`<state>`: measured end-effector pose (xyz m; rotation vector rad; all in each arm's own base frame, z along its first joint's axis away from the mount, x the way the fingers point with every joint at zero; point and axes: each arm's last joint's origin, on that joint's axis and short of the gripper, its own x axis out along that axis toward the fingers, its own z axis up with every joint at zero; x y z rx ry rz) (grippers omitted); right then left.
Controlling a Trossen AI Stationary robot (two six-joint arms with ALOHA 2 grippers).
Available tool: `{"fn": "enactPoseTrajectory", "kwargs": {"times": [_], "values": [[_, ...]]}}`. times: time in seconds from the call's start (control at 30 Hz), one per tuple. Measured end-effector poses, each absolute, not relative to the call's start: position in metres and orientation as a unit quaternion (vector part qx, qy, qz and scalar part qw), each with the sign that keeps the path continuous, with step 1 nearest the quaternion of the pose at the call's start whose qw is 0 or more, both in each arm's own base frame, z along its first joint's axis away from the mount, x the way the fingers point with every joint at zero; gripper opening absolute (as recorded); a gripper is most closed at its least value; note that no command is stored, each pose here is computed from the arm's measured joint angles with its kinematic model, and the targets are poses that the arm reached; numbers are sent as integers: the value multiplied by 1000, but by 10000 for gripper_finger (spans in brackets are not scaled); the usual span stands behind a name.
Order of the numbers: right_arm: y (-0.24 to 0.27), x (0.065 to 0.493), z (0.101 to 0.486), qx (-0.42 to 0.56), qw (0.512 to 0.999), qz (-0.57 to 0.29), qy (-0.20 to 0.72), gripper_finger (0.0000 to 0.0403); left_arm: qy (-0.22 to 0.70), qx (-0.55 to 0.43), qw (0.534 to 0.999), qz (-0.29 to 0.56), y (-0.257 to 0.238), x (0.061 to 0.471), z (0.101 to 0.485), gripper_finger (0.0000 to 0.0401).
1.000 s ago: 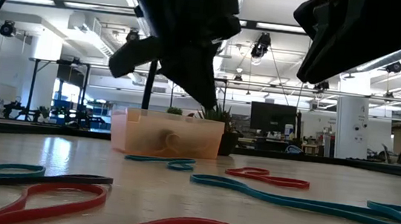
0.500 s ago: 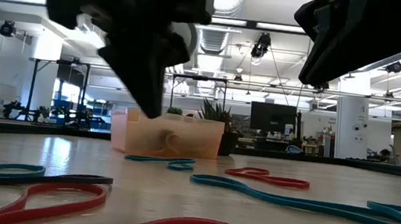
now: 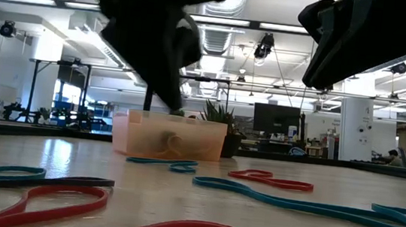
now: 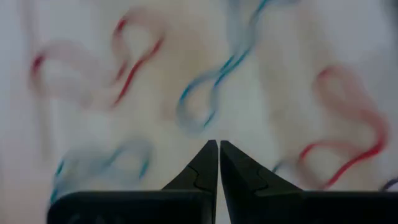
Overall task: Pick and place rubber bands into bin
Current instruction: Put the blue rubberband into the orange bin
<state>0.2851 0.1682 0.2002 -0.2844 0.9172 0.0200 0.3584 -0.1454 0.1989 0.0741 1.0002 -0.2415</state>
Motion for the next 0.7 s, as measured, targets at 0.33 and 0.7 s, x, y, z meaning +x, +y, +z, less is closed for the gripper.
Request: {"fn": "enactPoseTrajectory", "kwargs": {"times": [0.33, 0.7], "values": [[163, 278, 186, -96, 882, -18, 461, 54, 439, 69, 883, -153, -152, 362, 203, 81], [162, 275, 181, -105, 877, -17, 468, 54, 501, 121, 848, -123, -151, 358, 178, 147]]}}
